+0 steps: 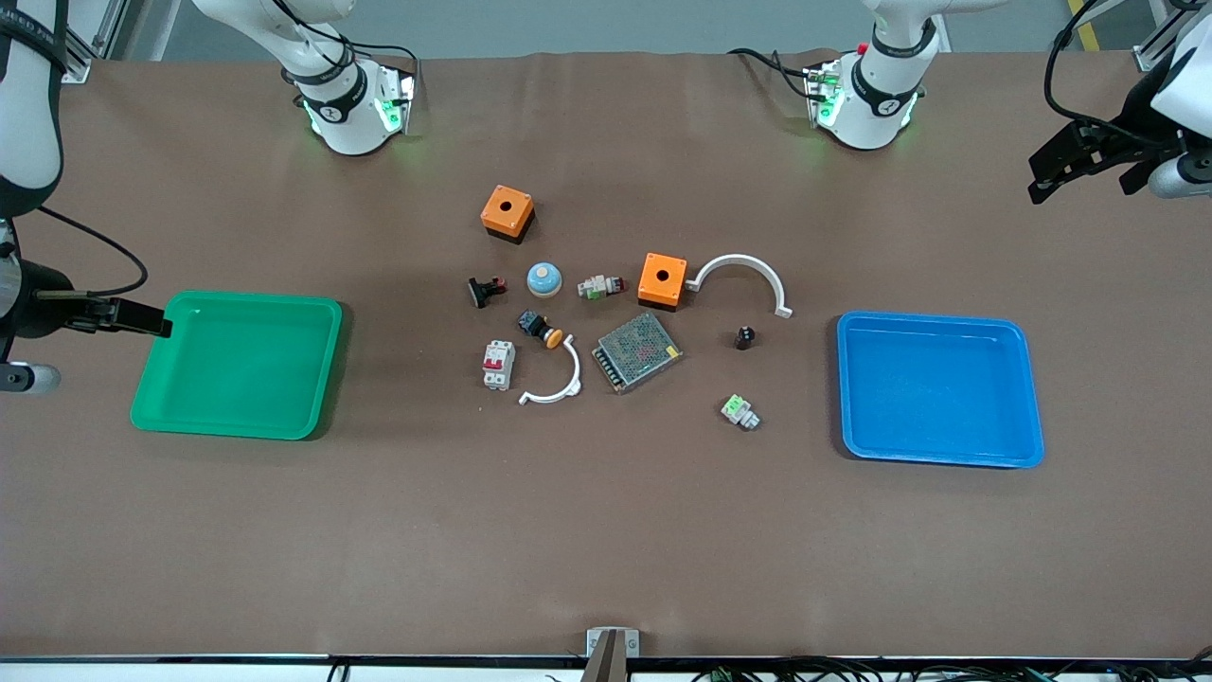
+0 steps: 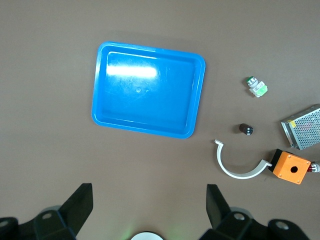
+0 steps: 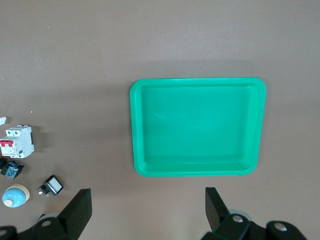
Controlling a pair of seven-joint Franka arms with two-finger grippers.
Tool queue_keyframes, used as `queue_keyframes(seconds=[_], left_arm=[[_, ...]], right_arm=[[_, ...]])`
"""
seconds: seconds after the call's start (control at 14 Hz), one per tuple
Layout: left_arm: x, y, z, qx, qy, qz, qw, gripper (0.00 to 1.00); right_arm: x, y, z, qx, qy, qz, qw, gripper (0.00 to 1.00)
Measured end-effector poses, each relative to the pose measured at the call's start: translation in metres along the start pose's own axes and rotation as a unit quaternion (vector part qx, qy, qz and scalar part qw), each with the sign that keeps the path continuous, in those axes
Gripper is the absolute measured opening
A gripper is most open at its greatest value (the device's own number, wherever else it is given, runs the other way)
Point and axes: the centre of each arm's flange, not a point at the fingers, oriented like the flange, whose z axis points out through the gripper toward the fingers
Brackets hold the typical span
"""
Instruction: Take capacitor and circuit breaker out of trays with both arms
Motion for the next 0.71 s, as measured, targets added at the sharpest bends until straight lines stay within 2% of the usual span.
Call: queue_keyframes(seconds=[0.29,0.71], left_arm=[[0.000,0.000,0.005,0.001,-0.006,0.000,1.000,1.00],[0.000,0.000,0.004,0.001,-0.005,0.000,1.000,1.00]], right_arm=[[-0.043,-0.006,-0.017,0.004,0.017,-0.014,1.000,1.00],[-0.072,0.004,-0.043,0.008,0.021,-0.025,0.999,1.00]])
